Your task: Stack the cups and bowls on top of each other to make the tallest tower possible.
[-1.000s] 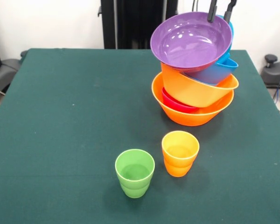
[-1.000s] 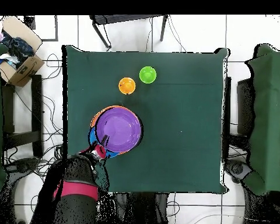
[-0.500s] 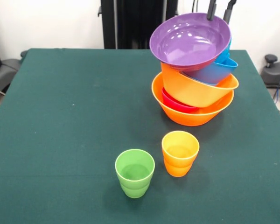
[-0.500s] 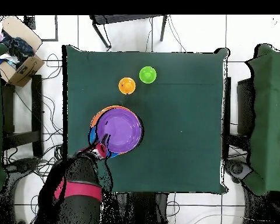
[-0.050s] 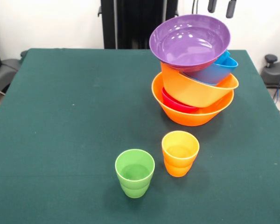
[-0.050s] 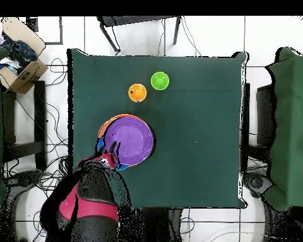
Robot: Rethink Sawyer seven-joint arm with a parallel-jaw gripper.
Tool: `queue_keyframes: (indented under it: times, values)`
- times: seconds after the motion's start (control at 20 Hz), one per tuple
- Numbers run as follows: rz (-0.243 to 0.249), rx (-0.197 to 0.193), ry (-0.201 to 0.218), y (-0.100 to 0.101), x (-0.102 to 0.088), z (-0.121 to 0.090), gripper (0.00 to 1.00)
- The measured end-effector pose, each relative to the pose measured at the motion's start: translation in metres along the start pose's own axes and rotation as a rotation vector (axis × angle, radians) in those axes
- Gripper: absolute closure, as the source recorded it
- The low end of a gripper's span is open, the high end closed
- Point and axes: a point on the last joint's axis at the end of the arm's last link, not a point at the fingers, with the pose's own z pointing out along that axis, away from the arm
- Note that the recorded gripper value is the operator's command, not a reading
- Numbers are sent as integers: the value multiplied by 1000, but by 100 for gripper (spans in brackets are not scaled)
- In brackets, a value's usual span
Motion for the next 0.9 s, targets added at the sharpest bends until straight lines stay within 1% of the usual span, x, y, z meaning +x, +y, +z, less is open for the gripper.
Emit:
queue_keyframes:
  times: [0.35, 0.6, 0.8, 0.85, 0.9]
  values:
    - [2, -9, -23, 4, -9, -7, 0]
    - [4, -18, -31, 7, -13, -9, 0]
    - [36, -28, -32, 2, -17, -8, 0]
    - [55, -30, -32, -3, -18, -8, 0]
    - [100, -35, -32, -14, -24, -5, 0]
